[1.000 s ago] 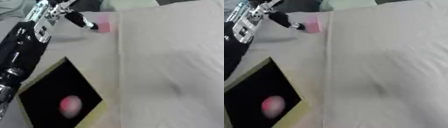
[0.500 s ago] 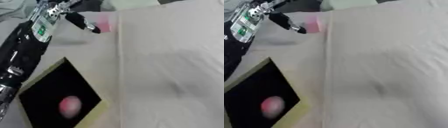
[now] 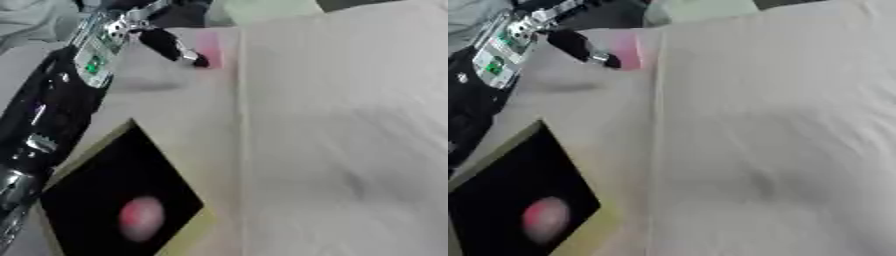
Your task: Pick up objects on the table and place them in the box.
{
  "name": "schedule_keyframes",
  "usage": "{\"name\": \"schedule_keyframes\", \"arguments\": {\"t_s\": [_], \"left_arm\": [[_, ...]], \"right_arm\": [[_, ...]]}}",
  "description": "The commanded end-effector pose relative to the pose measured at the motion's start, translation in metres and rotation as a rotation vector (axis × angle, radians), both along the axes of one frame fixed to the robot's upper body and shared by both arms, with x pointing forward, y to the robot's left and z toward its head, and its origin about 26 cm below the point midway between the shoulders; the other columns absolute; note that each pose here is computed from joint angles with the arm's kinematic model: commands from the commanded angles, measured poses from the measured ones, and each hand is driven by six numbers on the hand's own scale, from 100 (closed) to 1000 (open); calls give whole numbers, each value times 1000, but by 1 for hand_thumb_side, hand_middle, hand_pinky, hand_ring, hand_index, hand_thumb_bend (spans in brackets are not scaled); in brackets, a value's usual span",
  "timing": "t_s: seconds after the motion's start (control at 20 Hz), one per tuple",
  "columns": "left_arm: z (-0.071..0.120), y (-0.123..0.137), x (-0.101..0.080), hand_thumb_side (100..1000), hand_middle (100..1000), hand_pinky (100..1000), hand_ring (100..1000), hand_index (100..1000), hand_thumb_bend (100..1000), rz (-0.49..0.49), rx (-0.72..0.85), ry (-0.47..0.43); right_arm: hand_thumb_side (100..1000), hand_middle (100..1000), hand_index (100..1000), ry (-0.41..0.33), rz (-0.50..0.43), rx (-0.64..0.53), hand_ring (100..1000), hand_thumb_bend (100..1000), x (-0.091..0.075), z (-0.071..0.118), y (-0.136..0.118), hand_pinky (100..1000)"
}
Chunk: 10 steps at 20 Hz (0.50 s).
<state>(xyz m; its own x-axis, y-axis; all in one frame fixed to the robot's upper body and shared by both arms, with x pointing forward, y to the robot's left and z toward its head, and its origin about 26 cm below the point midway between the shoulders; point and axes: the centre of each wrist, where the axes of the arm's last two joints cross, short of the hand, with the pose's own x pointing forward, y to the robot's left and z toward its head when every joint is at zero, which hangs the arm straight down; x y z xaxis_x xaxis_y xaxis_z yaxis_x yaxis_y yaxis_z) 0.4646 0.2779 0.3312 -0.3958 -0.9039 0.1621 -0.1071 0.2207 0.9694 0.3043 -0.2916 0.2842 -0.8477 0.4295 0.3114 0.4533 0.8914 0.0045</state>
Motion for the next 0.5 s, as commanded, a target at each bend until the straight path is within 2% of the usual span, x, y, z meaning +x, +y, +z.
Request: {"name": "schedule_keyframes", "arguments": {"t_s": [0.05,0.35,0.5], "left_arm": [[15,16,-4,406,861,877,896,919,776,47,-24,-33],[13,24,-4,348,880,882,906,918,766,56,-50,-41],[14,26,-5,237,885,886,909,919,721,38,-48,-35]], "right_arm": [[964,651,778,-29,13,-19,749,463,-4,10,1,780],[961,651,778,-31,15,-21,749,471,-4,10,2,780],[957,649,777,-32,10,-18,748,480,-4,11,1,780]]}}
